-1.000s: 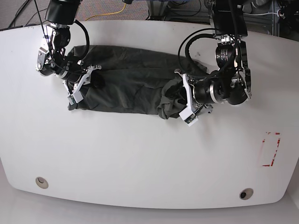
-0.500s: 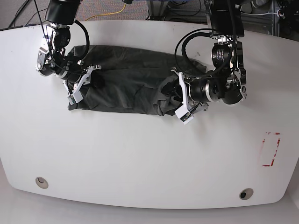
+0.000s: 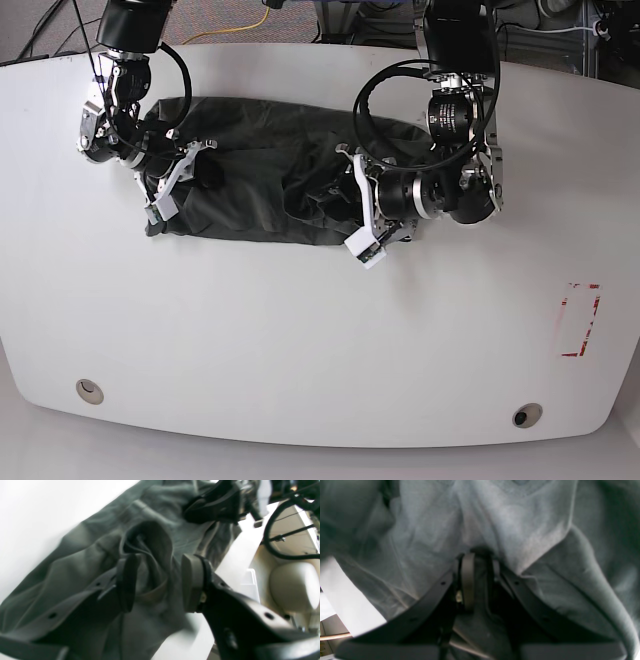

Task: Layout the t-shirt on the table in an organized manner, then fold the t-shirt properly
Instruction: 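Carry the held strip end with the left gripper toward the right gripper, then open both grippers and lift them away from the folded shirt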

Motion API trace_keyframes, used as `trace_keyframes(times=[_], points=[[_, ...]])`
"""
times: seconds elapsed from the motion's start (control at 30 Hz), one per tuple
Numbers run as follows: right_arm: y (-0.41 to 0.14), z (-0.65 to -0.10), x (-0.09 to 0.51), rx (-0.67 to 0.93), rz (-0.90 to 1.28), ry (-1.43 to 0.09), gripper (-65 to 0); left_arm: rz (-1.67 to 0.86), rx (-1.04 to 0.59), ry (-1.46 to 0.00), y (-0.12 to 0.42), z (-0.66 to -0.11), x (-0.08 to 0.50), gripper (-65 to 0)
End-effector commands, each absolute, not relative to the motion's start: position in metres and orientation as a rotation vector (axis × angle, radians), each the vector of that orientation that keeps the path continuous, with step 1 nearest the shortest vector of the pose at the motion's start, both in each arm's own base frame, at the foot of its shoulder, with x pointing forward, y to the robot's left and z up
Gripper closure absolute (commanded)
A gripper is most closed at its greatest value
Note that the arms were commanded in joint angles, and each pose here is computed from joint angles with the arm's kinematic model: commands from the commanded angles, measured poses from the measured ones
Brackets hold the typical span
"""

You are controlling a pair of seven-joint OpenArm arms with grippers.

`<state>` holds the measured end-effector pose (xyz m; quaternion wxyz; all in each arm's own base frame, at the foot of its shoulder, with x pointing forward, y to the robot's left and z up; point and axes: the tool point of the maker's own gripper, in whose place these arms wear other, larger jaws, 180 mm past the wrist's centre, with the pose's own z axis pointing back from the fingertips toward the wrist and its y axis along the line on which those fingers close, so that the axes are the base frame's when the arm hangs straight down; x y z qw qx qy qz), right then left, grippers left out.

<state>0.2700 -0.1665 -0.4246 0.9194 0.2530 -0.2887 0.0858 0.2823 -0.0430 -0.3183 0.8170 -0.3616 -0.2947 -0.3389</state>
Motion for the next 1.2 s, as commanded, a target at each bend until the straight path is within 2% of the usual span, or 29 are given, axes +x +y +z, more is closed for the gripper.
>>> trace_keyframes(times=[0.0, 0.13, 0.23, 0.7, 0.97, 1.07, 1.17], points=[[-0.174, -0.431, 0.264, 0.471, 0.199, -0.537, -8.9, -0.746, -0.806, -0.719, -0.051, -0.291, 0.295, -27.9], [-0.175, -0.431, 0.264, 0.470, 0.199, -0.537, -8.9, -0.758, -0.811, -0.741, -0.042, -0.284, 0.300, -27.8], [-0.174, -0.431, 0.264, 0.471, 0.199, -0.537, -8.9, -0.738, -0.767, -0.767, -0.016, -0.280, 0.312, -27.5], [-0.173, -0.430, 0.265, 0.473, 0.200, -0.541, -8.9, -0.669, -0.340, -0.729, 0.103, -0.307, 0.345, -27.4], [-0.173, -0.427, 0.270, 0.471, 0.204, -0.554, -8.9, -0.696, -0.307, -0.704, 0.102, -0.326, 0.334, -27.1], [-0.173, -0.426, 0.271, 0.471, 0.204, -0.556, -8.9, -0.721, -0.316, -0.669, 0.095, -0.336, 0.330, -22.9], [-0.172, -0.426, 0.271, 0.472, 0.204, -0.557, -8.9, -0.731, -0.320, -0.625, 0.092, -0.348, 0.327, -12.5]])
